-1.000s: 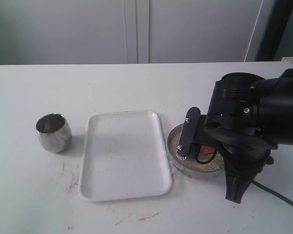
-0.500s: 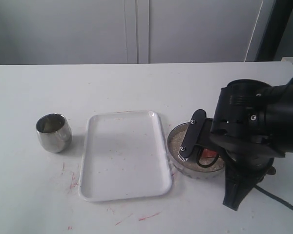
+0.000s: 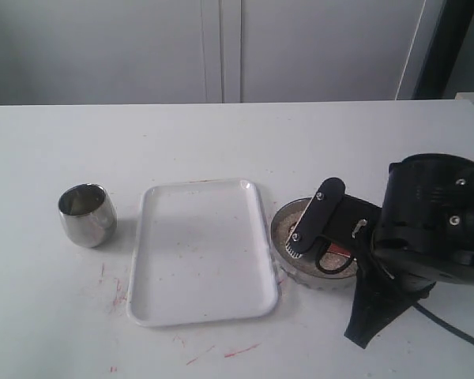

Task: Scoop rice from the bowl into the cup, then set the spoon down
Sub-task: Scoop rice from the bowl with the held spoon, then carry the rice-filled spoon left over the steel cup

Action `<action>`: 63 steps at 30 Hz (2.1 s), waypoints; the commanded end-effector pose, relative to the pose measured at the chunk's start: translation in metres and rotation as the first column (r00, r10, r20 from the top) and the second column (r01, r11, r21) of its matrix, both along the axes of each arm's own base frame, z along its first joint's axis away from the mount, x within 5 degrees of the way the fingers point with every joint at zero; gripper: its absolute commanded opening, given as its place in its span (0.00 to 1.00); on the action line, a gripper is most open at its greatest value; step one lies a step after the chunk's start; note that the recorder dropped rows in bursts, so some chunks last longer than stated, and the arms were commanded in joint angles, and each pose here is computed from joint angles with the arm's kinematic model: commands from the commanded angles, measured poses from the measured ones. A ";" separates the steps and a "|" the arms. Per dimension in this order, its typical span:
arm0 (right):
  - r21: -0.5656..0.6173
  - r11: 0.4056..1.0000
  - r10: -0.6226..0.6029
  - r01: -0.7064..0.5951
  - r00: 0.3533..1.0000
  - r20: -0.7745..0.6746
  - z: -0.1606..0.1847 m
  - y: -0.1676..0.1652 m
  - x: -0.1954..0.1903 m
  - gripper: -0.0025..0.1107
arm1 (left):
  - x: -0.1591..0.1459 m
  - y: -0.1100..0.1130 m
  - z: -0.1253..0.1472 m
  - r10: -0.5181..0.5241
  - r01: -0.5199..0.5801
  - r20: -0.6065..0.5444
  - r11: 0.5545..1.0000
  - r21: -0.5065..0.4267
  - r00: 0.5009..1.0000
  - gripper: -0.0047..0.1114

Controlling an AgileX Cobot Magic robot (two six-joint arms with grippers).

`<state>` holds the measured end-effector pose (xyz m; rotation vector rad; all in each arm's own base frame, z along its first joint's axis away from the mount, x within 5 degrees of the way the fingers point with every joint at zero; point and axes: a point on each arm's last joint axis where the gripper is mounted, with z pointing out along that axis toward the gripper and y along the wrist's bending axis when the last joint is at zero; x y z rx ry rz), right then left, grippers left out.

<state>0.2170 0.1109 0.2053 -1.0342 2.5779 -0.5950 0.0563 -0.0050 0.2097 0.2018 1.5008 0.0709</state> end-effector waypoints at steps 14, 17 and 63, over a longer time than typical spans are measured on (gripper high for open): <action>0.137 0.969 -0.207 0.203 0.978 0.016 0.003 -0.001 -0.007 0.03 | 0.000 0.000 0.002 -0.003 0.004 0.010 1.000 -0.009 1.000 0.16; 0.177 0.962 -0.211 0.206 0.977 0.011 0.003 0.002 -0.008 0.03 | 0.000 0.000 0.002 -0.003 0.004 0.010 1.000 -0.009 1.000 0.16; 0.418 0.896 0.143 -0.151 0.988 0.050 0.095 0.083 0.037 0.03 | 0.000 0.000 0.002 -0.003 0.004 0.010 1.000 -0.009 1.000 0.16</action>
